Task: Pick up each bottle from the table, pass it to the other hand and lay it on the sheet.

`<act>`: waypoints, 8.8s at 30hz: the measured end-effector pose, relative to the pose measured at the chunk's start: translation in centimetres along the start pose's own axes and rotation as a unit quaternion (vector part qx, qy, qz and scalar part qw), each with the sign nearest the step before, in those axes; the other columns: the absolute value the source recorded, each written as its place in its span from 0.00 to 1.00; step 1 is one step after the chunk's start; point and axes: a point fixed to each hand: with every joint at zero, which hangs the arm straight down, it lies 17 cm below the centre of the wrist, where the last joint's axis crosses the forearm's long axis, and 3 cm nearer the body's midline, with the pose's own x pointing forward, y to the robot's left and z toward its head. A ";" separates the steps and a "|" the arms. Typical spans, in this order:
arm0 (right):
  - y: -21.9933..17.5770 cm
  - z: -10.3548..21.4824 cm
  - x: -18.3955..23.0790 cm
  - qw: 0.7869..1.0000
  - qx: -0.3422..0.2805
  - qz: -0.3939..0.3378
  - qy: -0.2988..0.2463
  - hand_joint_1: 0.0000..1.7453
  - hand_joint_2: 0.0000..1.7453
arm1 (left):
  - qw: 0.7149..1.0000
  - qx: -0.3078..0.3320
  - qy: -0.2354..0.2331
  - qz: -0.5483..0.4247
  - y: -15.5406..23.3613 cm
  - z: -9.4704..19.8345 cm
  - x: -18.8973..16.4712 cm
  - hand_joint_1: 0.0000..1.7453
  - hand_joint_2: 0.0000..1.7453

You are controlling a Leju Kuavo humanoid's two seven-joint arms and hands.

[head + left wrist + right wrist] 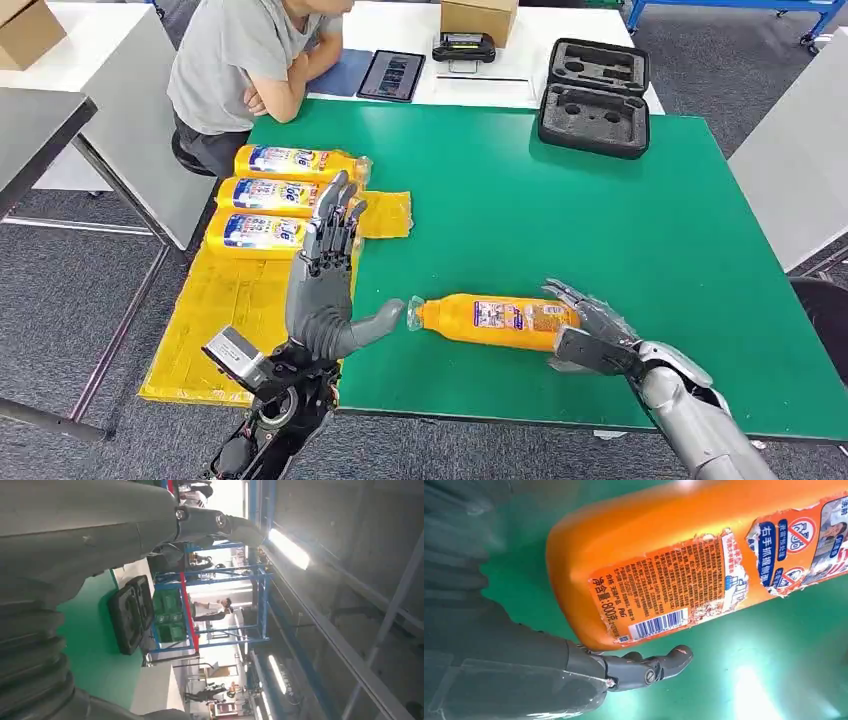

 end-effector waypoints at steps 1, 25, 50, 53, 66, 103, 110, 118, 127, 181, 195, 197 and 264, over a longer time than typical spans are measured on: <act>0.1 0.0 0.0 1.000 0.001 0.000 0.000 0.00 1.00 | 1.000 0.000 0.000 0.000 0.0 0.0 0.0 0.00 1.00; -0.7 -0.1 -2.0 0.999 0.018 0.007 0.039 1.00 1.00 | 1.000 0.001 -0.001 0.000 0.0 -0.1 0.0 0.00 1.00; -3.5 -1.8 2.9 0.986 -0.117 -0.108 -0.058 1.00 1.00 | 1.000 0.025 0.001 -0.014 1.0 -0.1 -0.1 0.00 1.00; -3.7 -1.7 3.5 0.979 -0.137 -0.135 -0.071 1.00 1.00 | 1.000 0.023 0.001 -0.013 1.0 -0.1 -0.1 0.00 1.00; -2.0 -1.2 5.8 0.953 -0.193 -0.209 -0.104 1.00 1.00 | 1.000 0.020 0.000 -0.011 0.7 -0.1 0.0 0.00 1.00; -5.4 3.6 24.0 0.807 -0.240 -0.386 -0.377 1.00 1.00 | 0.988 0.008 0.126 0.091 -3.9 5.3 -7.1 0.00 1.00; -5.4 3.8 24.7 0.808 -0.236 -0.381 -0.384 1.00 1.00 | 0.986 0.007 0.136 0.094 -4.2 5.8 -7.7 0.00 1.00; -4.8 3.2 25.6 0.815 -0.225 -0.370 -0.385 1.00 1.00 | 0.984 -0.021 0.132 0.119 -6.0 5.5 -7.3 0.00 1.00; -1.4 1.4 27.6 0.823 -0.163 -0.381 -0.389 1.00 1.00 | 0.988 -0.042 0.107 0.107 -6.8 3.5 -6.5 0.00 1.00; -2.2 2.5 27.3 0.803 -0.131 -0.408 -0.415 1.00 1.00 | 0.990 -0.057 0.077 0.101 -7.1 1.8 -4.9 0.00 1.00; -1.0 1.8 27.4 0.802 -0.118 -0.420 -0.408 1.00 1.00 | 0.990 -0.062 0.073 0.103 -7.2 1.6 -4.7 0.00 1.00; -0.5 1.6 27.5 0.803 -0.114 -0.422 -0.405 1.00 1.00 | 0.990 -0.062 0.073 0.103 -7.2 1.5 -4.7 0.00 1.00; 1.1 0.3 27.3 0.811 -0.108 -0.426 -0.387 1.00 1.00 | 0.991 -0.046 0.075 0.105 -7.2 1.3 -4.7 1.00 1.00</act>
